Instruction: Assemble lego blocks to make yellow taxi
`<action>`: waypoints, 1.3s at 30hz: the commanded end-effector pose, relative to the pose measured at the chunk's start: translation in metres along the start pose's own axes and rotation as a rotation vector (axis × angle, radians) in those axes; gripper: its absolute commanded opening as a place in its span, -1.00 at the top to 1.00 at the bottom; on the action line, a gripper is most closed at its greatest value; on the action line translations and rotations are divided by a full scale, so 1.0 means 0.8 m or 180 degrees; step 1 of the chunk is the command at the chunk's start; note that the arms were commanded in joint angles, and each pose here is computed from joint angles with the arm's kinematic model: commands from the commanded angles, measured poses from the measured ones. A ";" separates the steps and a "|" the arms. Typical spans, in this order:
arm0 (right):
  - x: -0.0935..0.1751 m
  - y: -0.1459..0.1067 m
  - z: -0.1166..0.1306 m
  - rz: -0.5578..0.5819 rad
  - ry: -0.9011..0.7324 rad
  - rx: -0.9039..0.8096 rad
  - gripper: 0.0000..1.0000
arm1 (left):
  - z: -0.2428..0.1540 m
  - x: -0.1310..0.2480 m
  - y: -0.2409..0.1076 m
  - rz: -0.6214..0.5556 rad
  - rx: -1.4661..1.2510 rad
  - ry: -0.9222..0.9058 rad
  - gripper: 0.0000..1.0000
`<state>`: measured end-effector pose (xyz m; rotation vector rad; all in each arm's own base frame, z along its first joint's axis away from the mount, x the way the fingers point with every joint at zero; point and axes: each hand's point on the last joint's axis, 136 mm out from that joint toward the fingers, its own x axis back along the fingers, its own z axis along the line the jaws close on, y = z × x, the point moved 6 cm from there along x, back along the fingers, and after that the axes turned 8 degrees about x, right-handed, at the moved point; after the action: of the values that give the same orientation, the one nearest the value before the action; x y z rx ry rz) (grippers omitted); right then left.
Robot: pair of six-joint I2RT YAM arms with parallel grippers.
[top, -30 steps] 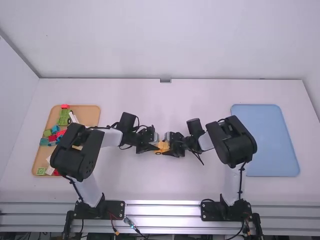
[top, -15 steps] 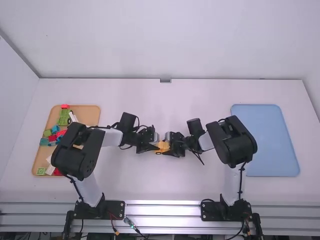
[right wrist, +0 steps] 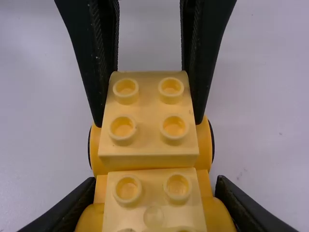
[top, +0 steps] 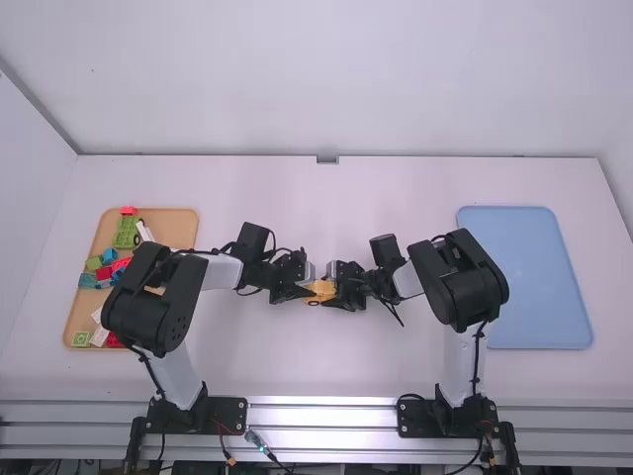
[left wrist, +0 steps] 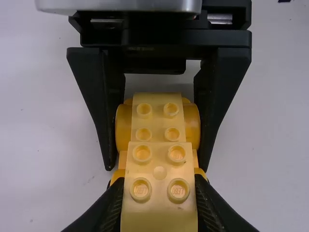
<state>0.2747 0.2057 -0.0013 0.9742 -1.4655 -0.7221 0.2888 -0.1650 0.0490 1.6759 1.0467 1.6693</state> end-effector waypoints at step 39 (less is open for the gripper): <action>-0.002 -0.010 0.006 0.0091 0.0013 -0.0070 0.04 | 0.005 -0.013 -0.010 -0.0265 0.0326 -0.0115 0.96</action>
<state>0.2745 0.2056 -0.0013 0.9746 -1.4639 -0.7221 0.2985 -0.1699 0.0518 1.5961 1.1210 1.5792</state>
